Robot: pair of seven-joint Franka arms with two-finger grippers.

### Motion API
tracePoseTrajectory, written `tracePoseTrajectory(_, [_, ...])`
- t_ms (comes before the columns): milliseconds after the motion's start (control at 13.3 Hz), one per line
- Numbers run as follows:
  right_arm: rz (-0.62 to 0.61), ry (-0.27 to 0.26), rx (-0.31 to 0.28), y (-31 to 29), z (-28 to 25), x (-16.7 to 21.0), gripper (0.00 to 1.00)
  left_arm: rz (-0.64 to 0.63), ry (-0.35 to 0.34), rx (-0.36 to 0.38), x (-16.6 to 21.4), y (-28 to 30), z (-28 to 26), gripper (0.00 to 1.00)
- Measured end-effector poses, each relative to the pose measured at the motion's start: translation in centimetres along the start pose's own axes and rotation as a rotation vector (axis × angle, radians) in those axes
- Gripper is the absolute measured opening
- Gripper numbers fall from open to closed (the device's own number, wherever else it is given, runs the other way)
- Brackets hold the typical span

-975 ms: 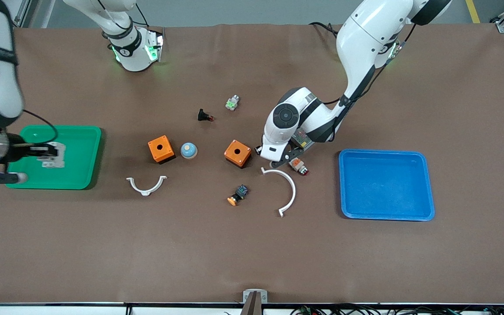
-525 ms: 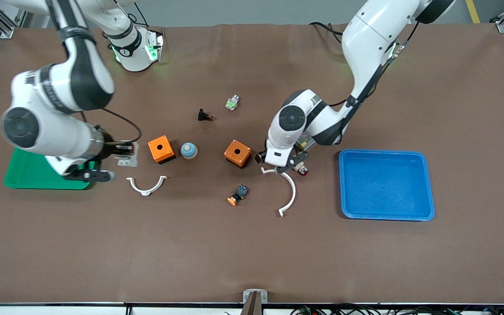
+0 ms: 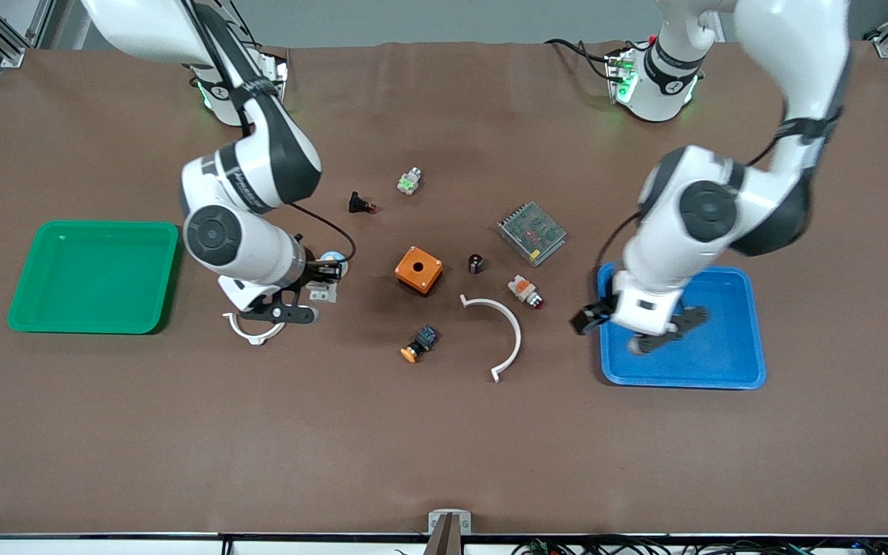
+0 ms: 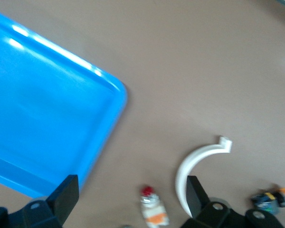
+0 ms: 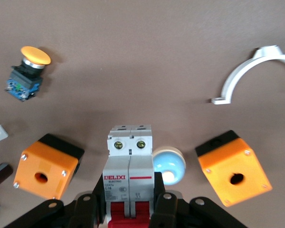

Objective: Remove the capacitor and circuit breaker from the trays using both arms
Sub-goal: 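Lower the breaker beside the orange box while the left gripper withdraws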

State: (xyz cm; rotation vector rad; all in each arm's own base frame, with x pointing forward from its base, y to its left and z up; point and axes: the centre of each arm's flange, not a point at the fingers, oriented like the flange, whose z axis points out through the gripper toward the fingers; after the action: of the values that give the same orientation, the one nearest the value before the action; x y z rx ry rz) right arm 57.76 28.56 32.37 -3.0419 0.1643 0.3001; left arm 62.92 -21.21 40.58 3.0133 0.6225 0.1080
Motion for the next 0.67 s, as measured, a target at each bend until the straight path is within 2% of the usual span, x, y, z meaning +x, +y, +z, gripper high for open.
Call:
tracePoseTrajectory(150, [0.025,0.007,-0.008,-1.3,3.3,-0.2,0.4,0.077,-0.026,0.047,3.1,-4.1,-3.2,1.0])
tracePoseTrajectory(375, [0.027,0.015,-0.02,-3.3,7.2,-0.8,0.4,0.171,-0.045,0.07,7.5,-9.4,-8.2,1.0])
tracePoseTrajectory(675, [0.037,0.021,-0.028,-3.2,10.0,-0.2,0.4,0.255,-0.006,0.07,10.4,-15.4,-14.2,1.0])
